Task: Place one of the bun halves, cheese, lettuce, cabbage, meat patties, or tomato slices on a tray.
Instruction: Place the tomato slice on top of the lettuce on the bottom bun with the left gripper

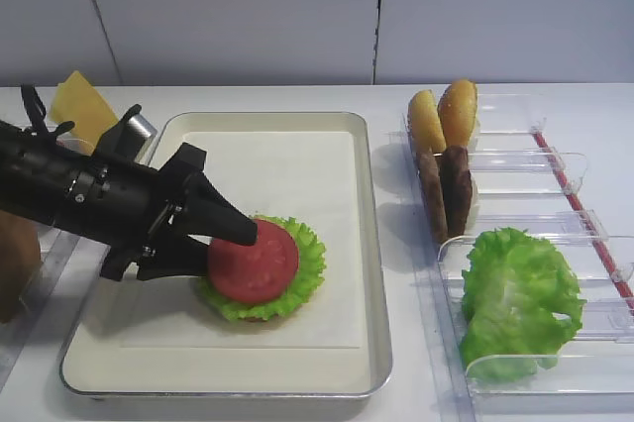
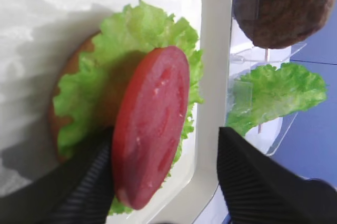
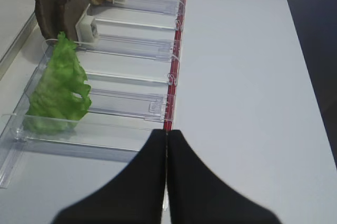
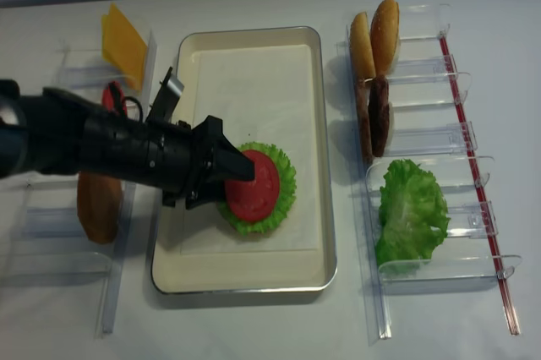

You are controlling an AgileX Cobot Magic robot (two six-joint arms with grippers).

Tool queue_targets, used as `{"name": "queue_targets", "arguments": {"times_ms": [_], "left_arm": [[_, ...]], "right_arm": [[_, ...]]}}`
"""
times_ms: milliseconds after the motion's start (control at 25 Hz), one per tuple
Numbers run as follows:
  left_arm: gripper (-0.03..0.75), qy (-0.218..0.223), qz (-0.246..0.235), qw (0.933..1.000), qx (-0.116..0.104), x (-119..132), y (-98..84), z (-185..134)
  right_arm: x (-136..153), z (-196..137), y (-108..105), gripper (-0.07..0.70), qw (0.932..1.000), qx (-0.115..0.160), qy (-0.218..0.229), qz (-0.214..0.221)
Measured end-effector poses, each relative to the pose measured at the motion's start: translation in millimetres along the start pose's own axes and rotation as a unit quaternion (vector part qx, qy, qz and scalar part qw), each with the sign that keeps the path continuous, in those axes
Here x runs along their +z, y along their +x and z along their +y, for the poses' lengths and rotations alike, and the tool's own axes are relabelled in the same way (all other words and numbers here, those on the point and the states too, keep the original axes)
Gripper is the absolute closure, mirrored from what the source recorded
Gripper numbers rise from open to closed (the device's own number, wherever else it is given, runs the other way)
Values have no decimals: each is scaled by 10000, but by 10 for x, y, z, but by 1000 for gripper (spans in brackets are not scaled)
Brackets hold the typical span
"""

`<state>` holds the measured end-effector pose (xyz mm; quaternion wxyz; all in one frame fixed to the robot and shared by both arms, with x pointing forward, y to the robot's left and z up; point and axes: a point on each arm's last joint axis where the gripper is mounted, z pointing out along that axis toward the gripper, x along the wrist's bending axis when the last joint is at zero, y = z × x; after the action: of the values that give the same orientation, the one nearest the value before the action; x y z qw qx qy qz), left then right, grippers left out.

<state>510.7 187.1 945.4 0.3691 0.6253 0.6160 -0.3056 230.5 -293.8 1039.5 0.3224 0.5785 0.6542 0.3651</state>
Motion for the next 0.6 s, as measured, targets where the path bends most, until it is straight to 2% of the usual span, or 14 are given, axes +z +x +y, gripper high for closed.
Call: {"name": "queue_targets", "arguments": {"times_ms": [240, 400, 600], "left_arm": [[331, 58, 51, 10000, -40, -4, -60, 50], [329, 78, 131, 9999, 44, 53, -128, 70], [329, 174, 429, 9989, 54, 47, -144, 106]], "right_arm": [[0, 0, 0, 372, 10000, 0, 0, 0], [0, 0, 0, 372, 10000, 0, 0, 0], [0, 0, 0, 372, 10000, 0, 0, 0]]}}
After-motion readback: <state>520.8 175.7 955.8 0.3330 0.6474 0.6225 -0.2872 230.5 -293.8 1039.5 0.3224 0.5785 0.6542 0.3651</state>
